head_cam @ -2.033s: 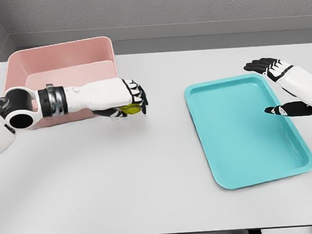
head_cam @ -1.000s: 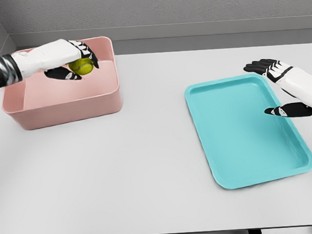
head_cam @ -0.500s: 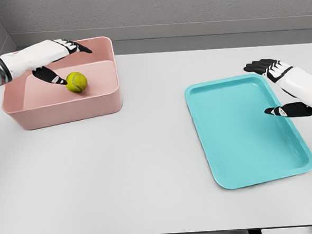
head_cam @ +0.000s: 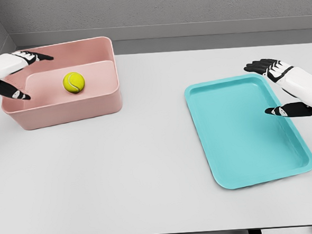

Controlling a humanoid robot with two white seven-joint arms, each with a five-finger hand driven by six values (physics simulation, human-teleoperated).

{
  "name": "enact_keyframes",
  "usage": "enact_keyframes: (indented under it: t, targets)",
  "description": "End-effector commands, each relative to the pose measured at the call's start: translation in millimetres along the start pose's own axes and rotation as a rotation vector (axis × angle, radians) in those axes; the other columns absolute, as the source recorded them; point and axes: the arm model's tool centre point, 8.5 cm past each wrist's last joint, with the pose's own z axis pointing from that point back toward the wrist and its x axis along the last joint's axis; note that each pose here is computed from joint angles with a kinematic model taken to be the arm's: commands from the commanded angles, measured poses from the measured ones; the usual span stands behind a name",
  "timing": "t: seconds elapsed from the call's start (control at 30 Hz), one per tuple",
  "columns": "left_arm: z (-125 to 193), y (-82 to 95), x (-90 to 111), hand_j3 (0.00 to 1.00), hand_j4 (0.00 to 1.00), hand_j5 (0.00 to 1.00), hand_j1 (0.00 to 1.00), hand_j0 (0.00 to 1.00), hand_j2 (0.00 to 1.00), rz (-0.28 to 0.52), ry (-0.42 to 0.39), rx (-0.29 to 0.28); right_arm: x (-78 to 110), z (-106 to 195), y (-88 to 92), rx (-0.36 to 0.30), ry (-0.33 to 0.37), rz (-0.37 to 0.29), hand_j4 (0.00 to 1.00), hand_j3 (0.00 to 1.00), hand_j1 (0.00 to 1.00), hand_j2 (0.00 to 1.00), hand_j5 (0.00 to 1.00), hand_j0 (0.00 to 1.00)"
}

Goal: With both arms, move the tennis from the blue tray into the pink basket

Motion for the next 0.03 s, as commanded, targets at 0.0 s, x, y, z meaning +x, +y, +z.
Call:
enact_keyframes:
  t: [0.0]
  targets:
    - [8.3, 7.3, -4.3, 1.0, 1.0, 1.0, 1.0, 1.0, 1.0, 0.002, 0.016, 0.016, -0.1, 0.2, -0.7, -0.005, -0.001, -0.006, 1.0, 1.0, 1.0, 1.0, 1.0, 1.0]
